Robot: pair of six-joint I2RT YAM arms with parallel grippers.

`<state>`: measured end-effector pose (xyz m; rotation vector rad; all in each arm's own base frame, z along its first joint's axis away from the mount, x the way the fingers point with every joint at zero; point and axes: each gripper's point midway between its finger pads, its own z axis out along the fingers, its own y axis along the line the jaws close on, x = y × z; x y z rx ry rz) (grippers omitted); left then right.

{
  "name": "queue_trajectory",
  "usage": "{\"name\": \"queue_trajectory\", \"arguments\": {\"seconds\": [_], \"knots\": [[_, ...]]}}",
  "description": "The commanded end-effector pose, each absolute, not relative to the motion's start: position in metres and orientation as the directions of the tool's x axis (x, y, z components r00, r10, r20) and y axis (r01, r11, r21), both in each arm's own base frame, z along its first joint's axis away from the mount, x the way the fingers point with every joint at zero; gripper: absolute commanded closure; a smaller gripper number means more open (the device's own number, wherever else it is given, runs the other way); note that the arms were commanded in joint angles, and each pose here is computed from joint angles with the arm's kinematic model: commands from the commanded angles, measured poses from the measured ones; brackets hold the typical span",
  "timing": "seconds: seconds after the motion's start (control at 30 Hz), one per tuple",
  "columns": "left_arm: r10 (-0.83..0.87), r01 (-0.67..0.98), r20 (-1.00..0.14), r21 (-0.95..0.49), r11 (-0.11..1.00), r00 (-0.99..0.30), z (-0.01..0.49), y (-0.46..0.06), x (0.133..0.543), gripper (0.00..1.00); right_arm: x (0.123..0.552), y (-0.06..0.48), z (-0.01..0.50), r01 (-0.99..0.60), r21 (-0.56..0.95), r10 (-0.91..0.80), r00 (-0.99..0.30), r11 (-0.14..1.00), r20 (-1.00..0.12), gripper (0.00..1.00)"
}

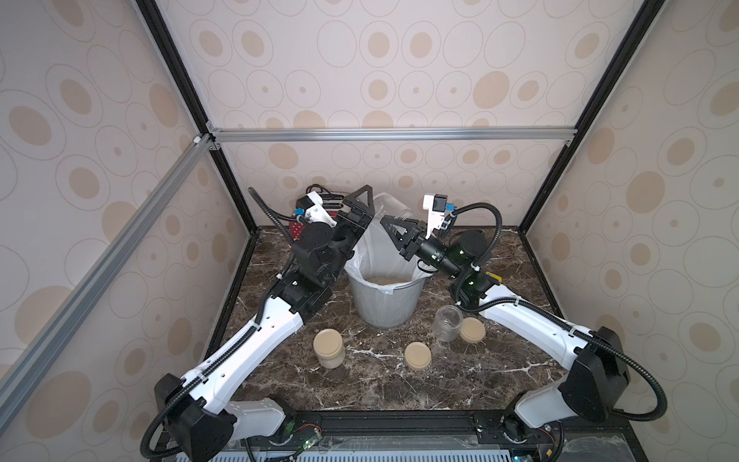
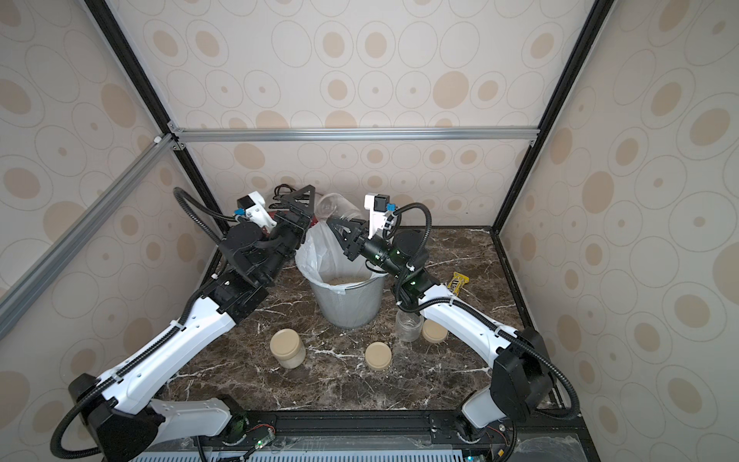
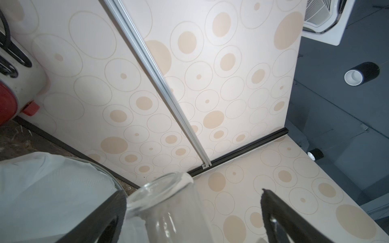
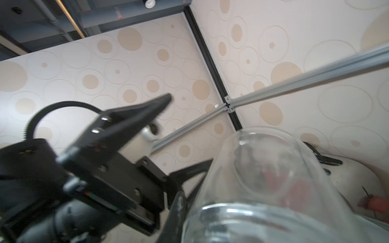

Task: Empty moldy rice from jars
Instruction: Place the jar at the center of the board.

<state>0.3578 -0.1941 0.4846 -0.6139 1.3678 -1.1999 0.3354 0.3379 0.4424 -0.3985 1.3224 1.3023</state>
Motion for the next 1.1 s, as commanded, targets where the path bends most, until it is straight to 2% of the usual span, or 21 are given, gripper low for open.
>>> {"name": "queue_trajectory", "arguments": {"seconds": [0.0, 0.43, 0.6, 0.7, 1.07], "knots": [[-0.883, 0.266, -0.464, -0.862, 0.431, -0.073, 0.503, -0.159, 0.342, 0.01, 0.334, 0.328, 0.464, -0.85, 0.399, 0.494, -0.197, 0.344, -0.847, 1.0], [-0.756, 0.173, -0.655, -0.743, 0.647, 0.016, 0.494, -0.124, 0.317, 0.01, 0.332, 0.328, 0.463, -0.842, 0.397, 0.448, -0.216, 0.364, -0.868, 1.0], [-0.703, 0.128, -0.71, -0.694, 0.709, 0.04, 0.489, -0.106, 0.303, 0.01, 0.33, 0.338, 0.461, -0.802, 0.453, 0.294, -0.358, 0.39, -0.886, 1.0], [-0.676, 0.105, -0.735, -0.669, 0.735, 0.052, 0.485, -0.097, 0.295, 0.01, 0.317, 0.343, 0.475, -0.806, 0.47, 0.199, -0.426, 0.361, -0.883, 1.0], [-0.617, 0.036, -0.785, -0.616, 0.787, 0.064, 0.472, -0.076, 0.28, 0.01, 0.257, 0.32, 0.479, -0.722, 0.588, -0.023, -0.638, 0.365, -0.77, 1.0]]}}
